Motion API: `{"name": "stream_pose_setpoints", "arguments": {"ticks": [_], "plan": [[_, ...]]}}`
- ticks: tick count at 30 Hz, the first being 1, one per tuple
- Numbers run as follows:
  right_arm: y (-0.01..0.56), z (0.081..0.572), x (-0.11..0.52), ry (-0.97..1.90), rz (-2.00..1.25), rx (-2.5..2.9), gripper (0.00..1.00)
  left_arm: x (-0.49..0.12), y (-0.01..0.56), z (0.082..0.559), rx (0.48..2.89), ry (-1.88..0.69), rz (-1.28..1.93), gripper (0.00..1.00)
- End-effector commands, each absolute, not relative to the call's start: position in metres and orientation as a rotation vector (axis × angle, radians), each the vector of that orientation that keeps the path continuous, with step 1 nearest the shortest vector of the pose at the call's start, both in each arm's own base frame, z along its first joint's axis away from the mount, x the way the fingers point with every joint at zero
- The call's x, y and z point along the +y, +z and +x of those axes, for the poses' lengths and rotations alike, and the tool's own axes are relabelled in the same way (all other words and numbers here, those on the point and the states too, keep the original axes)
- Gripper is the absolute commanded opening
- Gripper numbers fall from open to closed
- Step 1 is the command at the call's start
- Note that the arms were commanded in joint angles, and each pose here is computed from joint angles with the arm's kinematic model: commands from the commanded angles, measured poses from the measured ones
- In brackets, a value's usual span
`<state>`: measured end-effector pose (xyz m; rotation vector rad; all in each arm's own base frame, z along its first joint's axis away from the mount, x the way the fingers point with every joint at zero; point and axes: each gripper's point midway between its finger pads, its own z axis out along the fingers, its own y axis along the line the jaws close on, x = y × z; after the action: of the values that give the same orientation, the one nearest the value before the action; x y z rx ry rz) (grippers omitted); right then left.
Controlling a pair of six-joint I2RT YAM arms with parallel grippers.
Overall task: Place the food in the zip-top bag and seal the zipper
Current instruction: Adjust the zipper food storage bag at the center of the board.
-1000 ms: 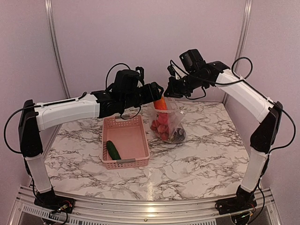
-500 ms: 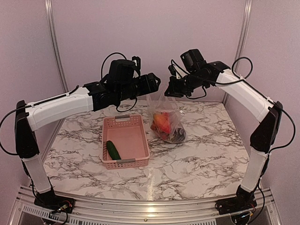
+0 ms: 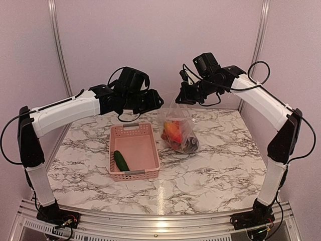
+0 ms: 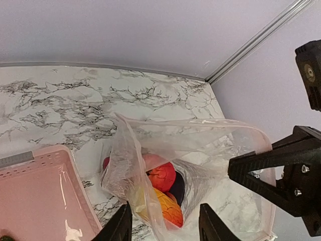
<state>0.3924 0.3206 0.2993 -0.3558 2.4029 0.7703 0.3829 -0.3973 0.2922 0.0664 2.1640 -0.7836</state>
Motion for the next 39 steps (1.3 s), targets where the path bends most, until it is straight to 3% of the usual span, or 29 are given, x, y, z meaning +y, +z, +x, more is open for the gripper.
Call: {"name": "stream_pose_setpoints", "arguments": {"ticks": [1, 7, 14, 21, 28, 34, 37, 39], "plan": [[0.307, 0.398, 0.327, 0.803, -0.373, 2.362, 0.00, -0.407, 0.267, 0.390, 2.255, -0.864, 0.056, 0.46], [0.301, 0.395, 0.326, 0.796, -0.381, 2.381, 0.00, -0.427, 0.257, 0.399, 2.269, -0.977, 0.051, 0.35], [0.305, 0.396, 0.320, 0.761, -0.373, 2.375, 0.00, -0.441, 0.281, 0.401, 2.205, -1.072, 0.088, 0.00], [0.334, 0.423, 0.268, 0.662, -0.221, 2.320, 0.00, -0.464, 0.370, 0.398, 1.946, -1.210, 0.200, 0.00], [0.348, 0.425, 0.256, 0.668, -0.210, 2.290, 0.00, -0.458, 0.313, 0.414, 2.146, -1.109, 0.076, 0.00], [0.353, 0.426, 0.250, 0.628, -0.197, 2.269, 0.00, -0.470, 0.304, 0.412, 2.155, -1.157, 0.125, 0.00], [0.353, 0.425, 0.249, 0.634, -0.194, 2.269, 0.00, -0.473, 0.313, 0.411, 2.115, -1.181, 0.156, 0.05], [0.348, 0.424, 0.250, 0.643, -0.195, 2.276, 0.00, -0.472, 0.311, 0.411, 2.122, -1.171, 0.163, 0.15]]}}
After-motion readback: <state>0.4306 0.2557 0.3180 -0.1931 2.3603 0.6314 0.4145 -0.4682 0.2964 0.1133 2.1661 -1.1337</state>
